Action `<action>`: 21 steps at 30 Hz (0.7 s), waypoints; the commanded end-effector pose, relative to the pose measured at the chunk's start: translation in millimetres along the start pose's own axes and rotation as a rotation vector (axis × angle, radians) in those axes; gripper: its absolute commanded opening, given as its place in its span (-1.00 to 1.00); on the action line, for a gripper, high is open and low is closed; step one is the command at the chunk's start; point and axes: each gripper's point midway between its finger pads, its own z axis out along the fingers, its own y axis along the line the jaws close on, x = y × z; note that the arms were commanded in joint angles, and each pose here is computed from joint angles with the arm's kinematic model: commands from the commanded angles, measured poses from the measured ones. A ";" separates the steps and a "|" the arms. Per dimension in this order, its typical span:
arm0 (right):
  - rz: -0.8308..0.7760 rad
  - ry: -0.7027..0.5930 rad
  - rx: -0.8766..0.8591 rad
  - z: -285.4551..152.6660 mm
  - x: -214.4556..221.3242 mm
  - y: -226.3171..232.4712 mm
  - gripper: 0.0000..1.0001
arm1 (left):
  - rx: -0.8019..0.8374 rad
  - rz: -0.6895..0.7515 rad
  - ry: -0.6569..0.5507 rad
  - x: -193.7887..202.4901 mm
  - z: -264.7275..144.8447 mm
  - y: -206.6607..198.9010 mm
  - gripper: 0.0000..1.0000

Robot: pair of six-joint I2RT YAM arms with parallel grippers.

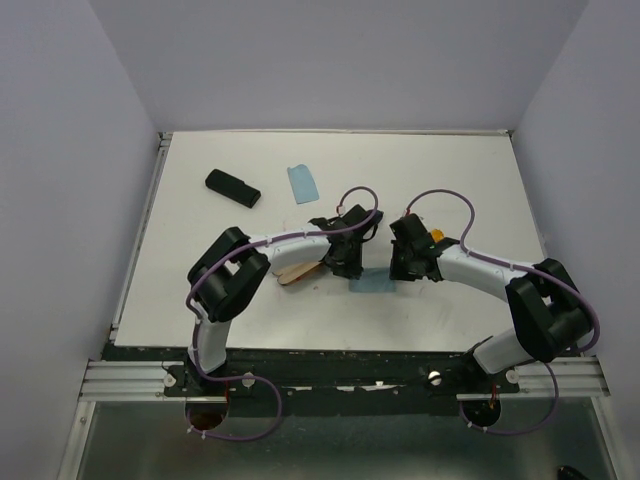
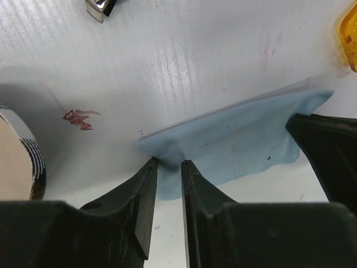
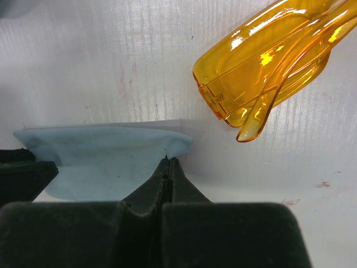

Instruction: Organize the sunglasses

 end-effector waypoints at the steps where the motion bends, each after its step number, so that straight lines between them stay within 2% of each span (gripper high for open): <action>1: -0.024 0.092 0.042 4.8 29.6 -17.6 -0.99 | -0.037 -0.001 0.053 12.4 10.1 4.8 -0.39; 5: -0.023 0.093 0.025 4.3 29.0 -14.6 -0.99 | -0.041 0.004 0.042 11.8 7.6 3.4 -0.67; 7: -0.029 0.091 0.013 3.6 28.7 -12.6 -0.99 | -0.039 0.009 0.040 10.7 6.2 1.9 -0.95; 8: -0.029 0.085 0.004 3.3 27.0 -10.6 -0.99 | -0.036 0.013 0.037 9.4 4.5 -0.2 -1.00; 21: -0.058 0.005 -0.181 -22.5 1.0 25.2 -0.99 | 0.018 0.024 -0.146 -24.6 -43.9 -12.5 -1.00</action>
